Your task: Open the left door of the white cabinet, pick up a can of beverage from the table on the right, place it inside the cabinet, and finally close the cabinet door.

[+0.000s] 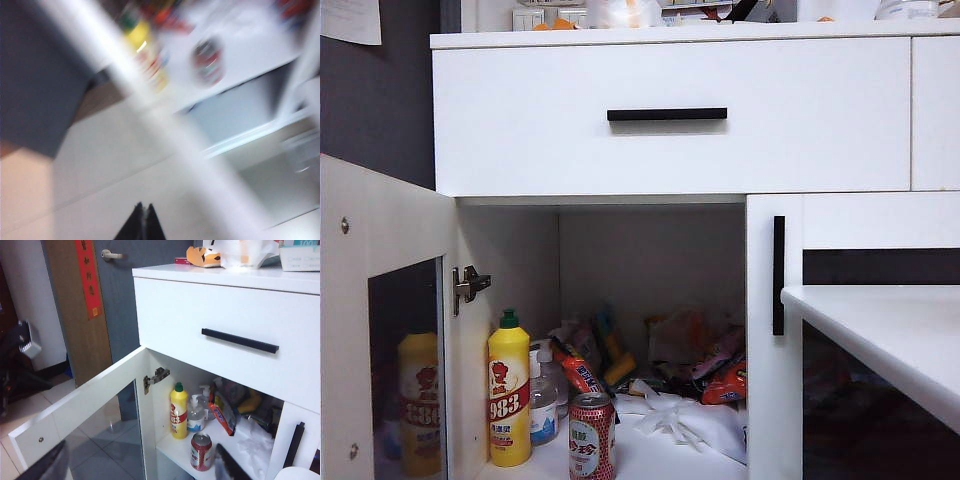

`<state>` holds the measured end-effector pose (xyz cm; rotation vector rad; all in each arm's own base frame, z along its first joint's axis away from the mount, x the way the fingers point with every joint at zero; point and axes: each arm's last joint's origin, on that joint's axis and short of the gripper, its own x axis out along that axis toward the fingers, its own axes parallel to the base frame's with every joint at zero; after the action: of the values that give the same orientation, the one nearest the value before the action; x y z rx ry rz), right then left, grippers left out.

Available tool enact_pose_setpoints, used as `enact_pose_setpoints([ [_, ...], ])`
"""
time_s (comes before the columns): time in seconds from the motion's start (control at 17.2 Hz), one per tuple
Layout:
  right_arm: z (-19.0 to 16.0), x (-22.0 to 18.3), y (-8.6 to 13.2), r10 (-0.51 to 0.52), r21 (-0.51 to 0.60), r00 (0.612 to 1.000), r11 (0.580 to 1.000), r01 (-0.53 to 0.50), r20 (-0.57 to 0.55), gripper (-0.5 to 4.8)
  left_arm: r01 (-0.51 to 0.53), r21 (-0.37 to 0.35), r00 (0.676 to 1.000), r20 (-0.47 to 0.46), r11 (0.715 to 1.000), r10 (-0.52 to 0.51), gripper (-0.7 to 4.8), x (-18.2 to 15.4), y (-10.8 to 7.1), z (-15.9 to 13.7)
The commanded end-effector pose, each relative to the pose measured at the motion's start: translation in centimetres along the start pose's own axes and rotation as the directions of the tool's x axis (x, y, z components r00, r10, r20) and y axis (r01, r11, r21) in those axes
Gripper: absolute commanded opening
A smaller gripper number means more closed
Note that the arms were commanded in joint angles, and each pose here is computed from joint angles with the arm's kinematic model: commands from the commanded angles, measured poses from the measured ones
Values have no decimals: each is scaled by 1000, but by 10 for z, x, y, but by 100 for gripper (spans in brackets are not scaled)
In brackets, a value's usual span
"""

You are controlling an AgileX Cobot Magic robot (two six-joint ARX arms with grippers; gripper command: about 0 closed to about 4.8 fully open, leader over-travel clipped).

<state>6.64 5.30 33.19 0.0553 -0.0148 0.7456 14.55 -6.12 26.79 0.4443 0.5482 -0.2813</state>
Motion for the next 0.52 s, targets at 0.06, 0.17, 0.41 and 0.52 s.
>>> enact_pose_setpoints([
  [0.06, 3, -1, 0, 1, 2, 1000, 1000, -1, 23, 366, 69, -3, 997, 40, 998, -68, -6, 4, -2, 5],
  [0.17, 4, -1, 0, 0, 2, 1000, 1000, -1, 25, 366, 73, -9, 997, 14, 997, -73, -6, 7, -3, 4],
  [0.41, 4, -2, 0, 1, 1, 1000, 1000, -1, 30, 366, 94, -18, 995, -25, 995, -95, -6, 18, -6, 4],
  [0.52, 4, -2, 0, 1, 1, 1000, 1000, -1, 30, 366, 164, -18, 986, -30, 986, -164, -6, 26, -10, 5],
])
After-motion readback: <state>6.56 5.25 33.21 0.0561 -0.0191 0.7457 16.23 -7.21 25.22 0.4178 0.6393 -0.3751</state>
